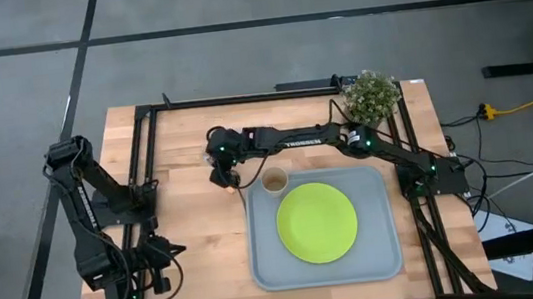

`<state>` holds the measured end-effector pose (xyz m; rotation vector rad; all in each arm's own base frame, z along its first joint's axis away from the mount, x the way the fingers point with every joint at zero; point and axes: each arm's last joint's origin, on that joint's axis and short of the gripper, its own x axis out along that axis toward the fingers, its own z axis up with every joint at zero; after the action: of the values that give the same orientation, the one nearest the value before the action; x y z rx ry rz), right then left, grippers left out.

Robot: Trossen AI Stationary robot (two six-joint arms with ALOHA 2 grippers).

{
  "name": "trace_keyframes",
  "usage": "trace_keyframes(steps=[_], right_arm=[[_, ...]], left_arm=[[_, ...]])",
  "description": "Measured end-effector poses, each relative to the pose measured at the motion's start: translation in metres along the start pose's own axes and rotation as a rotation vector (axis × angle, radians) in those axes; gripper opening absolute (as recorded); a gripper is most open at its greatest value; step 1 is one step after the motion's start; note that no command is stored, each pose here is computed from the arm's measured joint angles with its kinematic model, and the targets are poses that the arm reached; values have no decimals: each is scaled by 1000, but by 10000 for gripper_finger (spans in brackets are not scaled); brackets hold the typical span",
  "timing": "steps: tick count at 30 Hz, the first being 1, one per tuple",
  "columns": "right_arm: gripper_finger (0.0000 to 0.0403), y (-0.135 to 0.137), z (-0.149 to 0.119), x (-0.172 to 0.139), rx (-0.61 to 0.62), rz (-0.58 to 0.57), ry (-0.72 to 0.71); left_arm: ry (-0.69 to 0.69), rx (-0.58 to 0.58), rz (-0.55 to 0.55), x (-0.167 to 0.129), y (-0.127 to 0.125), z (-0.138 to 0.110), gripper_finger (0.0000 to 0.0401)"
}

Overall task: Pick and place plate/cup/fork/spoon on tray
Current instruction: Put the orange fork on the gray serving tray to the right side of the green serving tray

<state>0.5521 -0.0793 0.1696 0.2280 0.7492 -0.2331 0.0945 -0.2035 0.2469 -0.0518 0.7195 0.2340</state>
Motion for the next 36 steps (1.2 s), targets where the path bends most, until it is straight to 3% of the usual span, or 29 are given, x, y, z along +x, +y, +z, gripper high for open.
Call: trace_keyframes(steps=[10,36], right_arm=[[94,-4,-20,20,-13,-14,79],[94,3,-30,39,-4,-12,28]], left_arm=[[-2,-2,-1,0,0,0,0],[-3,5,0,0,0,0,0]])
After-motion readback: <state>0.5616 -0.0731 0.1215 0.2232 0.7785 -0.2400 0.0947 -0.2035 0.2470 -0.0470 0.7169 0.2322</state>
